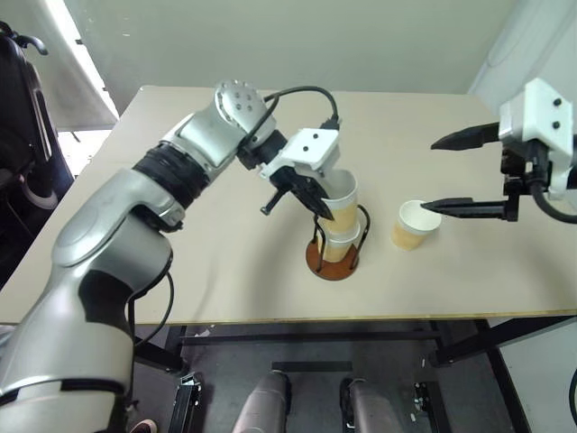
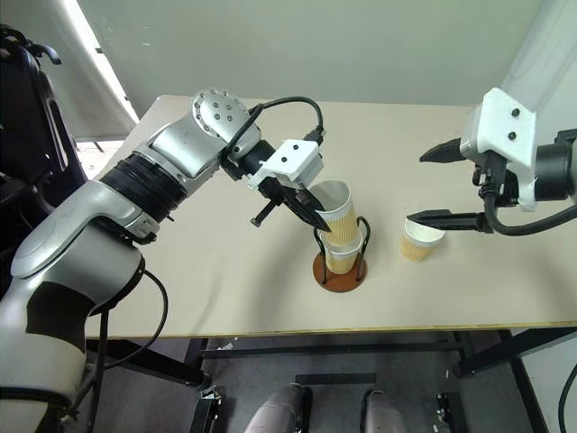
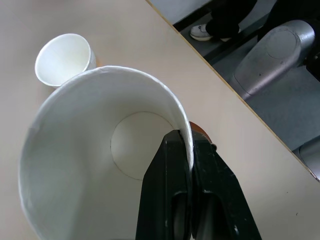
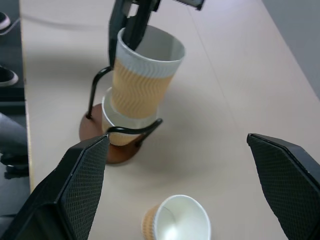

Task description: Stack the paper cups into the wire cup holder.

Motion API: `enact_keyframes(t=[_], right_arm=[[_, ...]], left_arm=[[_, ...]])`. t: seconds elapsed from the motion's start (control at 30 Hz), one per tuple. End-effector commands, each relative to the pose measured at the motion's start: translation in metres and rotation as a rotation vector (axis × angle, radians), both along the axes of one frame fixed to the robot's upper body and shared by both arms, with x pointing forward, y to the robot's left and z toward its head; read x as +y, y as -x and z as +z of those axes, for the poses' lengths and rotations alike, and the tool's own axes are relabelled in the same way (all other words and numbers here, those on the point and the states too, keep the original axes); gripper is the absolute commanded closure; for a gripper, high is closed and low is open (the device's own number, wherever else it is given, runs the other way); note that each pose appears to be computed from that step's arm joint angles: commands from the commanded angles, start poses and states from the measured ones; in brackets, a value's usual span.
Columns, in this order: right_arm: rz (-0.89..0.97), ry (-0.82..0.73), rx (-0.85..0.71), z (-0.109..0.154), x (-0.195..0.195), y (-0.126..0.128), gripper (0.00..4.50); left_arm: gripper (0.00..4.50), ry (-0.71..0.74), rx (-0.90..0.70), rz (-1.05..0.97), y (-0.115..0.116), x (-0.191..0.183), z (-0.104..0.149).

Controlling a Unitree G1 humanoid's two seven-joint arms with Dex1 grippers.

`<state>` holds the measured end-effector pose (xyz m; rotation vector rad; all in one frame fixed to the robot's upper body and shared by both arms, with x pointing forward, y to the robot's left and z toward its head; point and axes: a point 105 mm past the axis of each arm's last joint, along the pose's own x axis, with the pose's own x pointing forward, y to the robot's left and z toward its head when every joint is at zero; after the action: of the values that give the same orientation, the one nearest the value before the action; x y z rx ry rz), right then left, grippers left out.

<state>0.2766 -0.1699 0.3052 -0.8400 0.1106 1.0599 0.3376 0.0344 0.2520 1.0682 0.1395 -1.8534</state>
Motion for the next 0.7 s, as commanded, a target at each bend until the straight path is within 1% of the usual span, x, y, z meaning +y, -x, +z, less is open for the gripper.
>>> enact_keyframes(t=[0.03,0.2,0.4,0.5,0.6,0.7], right_arm=[[0.002,0.008,-0.074,0.018,-0.002,0.007,0.02],[0.0,0.008,-0.068,0.018,-0.002,0.008,0.02],[-0.008,0.012,-0.06,0.017,-0.004,0.009,0.02],[-0.01,0.013,-0.056,0.016,-0.004,0.008,0.0],[-0.013,0.013,-0.053,0.015,-0.005,0.008,0.0],[-0.017,0.012,-0.053,0.013,-0.005,0.005,0.0]], left_arm=[[4.5,-0.025,-0.004,-0.039,0.003,0.0,0.0],[4.5,-0.051,-0.015,-0.05,0.002,0.0,-0.008],[4.5,-0.087,-0.067,-0.062,-0.004,0.0,-0.013],[3.86,-0.079,-0.08,-0.065,-0.005,-0.005,-0.011],[2.88,-0.06,-0.091,-0.069,-0.006,-0.009,-0.007],[1.83,-0.007,-0.099,-0.06,-0.008,-0.016,0.003]])
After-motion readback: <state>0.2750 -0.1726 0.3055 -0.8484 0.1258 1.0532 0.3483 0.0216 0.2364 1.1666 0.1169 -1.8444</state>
